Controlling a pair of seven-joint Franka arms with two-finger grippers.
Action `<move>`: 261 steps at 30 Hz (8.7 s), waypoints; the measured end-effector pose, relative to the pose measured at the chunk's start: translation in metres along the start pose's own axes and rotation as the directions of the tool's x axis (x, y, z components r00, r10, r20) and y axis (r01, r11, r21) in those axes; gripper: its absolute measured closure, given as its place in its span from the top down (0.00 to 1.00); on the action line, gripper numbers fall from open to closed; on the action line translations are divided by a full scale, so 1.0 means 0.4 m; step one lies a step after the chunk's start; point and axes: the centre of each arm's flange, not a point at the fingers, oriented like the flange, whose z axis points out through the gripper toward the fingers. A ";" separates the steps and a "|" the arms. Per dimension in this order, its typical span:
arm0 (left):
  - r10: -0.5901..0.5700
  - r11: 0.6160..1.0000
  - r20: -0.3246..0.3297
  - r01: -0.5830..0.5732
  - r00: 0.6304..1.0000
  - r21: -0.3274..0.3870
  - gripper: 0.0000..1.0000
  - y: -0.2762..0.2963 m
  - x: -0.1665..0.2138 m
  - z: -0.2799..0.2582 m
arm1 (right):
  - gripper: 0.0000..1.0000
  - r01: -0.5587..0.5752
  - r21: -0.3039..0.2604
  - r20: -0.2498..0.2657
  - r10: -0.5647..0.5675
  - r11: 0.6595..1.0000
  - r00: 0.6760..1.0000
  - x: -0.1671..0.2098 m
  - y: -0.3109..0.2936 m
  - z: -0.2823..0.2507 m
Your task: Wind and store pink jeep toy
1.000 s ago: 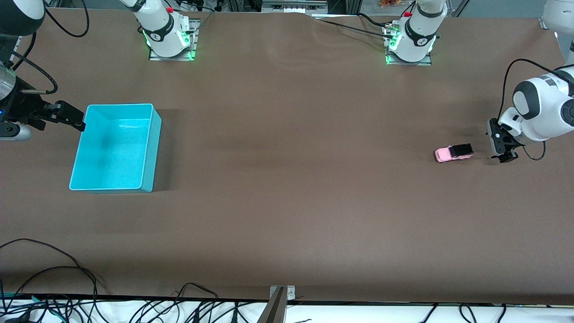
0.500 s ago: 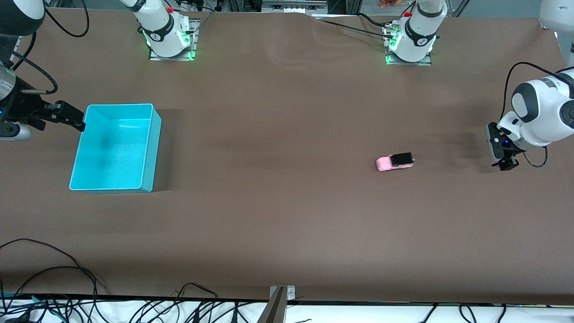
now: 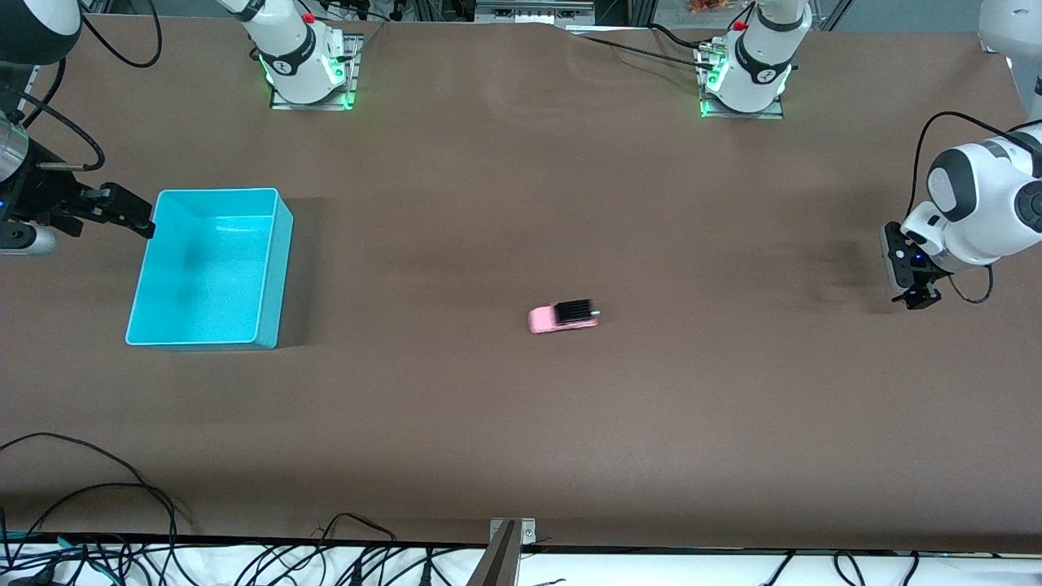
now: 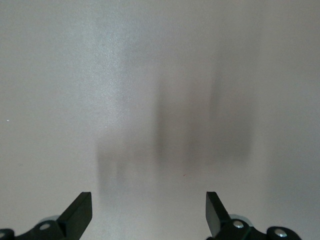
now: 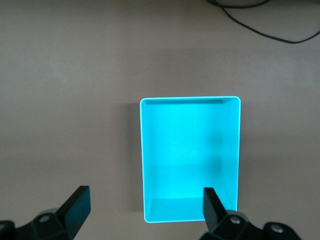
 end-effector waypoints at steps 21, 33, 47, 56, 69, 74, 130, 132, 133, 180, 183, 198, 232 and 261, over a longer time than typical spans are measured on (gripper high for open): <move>-0.001 1.000 -0.001 0.001 1.000 -0.003 1.00 0.001 0.000 0.003 | 1.00 0.000 0.000 -0.007 0.000 1.000 1.000 0.002 0.000 -0.001; -0.001 1.000 -0.002 0.001 1.000 -0.005 1.00 0.002 0.001 0.007 | 1.00 0.000 0.001 -0.033 0.000 1.000 0.999 0.014 -0.001 0.001; 0.048 0.991 0.041 -0.053 0.998 0.121 1.00 -0.048 0.062 -0.169 | 1.00 0.015 0.003 -0.058 -0.015 1.000 0.998 0.020 -0.022 -0.007; 0.154 0.948 0.095 -0.175 0.983 0.268 1.00 -0.057 0.234 -0.417 | 1.00 0.054 0.000 -0.027 -0.054 0.999 0.998 0.072 -0.043 0.100; 0.199 0.918 0.119 -0.227 0.973 0.325 1.00 0.016 0.315 -0.538 | 1.00 0.554 -0.025 -0.039 -0.554 0.832 0.831 0.157 -0.064 0.255; 0.199 0.912 0.124 -0.230 0.972 0.339 1.00 0.032 0.319 -0.566 | 1.00 0.758 -0.025 -0.024 -0.759 0.652 0.651 0.190 -0.082 0.354; -0.970 0.241 -0.043 0.970 0.240 -0.021 1.00 0.123 0.508 -1.148 | 0.51 0.997 0.050 0.002 -0.998 -0.064 -0.064 0.230 -0.184 0.945; -0.972 0.232 -0.043 0.973 0.231 -0.021 1.00 0.123 0.518 -1.149 | 0.51 0.997 0.042 -0.001 -0.997 -0.072 -0.072 0.233 -0.199 0.935; -0.972 0.231 -0.044 0.973 0.229 -0.021 1.00 0.122 0.521 -1.150 | 0.51 0.996 0.036 -0.002 -0.997 -0.078 -0.078 0.235 -0.210 0.928; -0.987 0.161 -0.018 0.983 0.160 -0.089 1.00 0.055 0.464 -1.112 | 0.51 0.964 0.229 0.029 -0.991 0.133 0.129 -0.192 0.199 0.688; -0.987 0.161 -0.017 0.983 0.161 -0.089 1.00 0.054 0.465 -1.111 | 0.51 0.962 0.241 0.024 -0.991 0.131 0.129 -0.237 0.220 0.742; -0.986 0.165 -0.015 0.982 0.165 -0.089 1.00 0.053 0.471 -1.108 | 0.51 0.969 0.216 0.019 -0.992 0.122 0.121 -0.361 0.267 0.894; -0.986 0.166 -0.011 0.982 0.166 -0.089 1.00 0.051 0.473 -1.105 | 1.00 0.920 0.051 -0.083 -0.917 0.388 0.391 -0.004 0.128 0.390; -0.986 0.166 -0.010 0.982 0.166 -0.089 1.00 0.051 0.472 -1.104 | 1.00 0.167 0.067 -0.075 -0.162 0.984 0.984 0.029 0.067 -0.096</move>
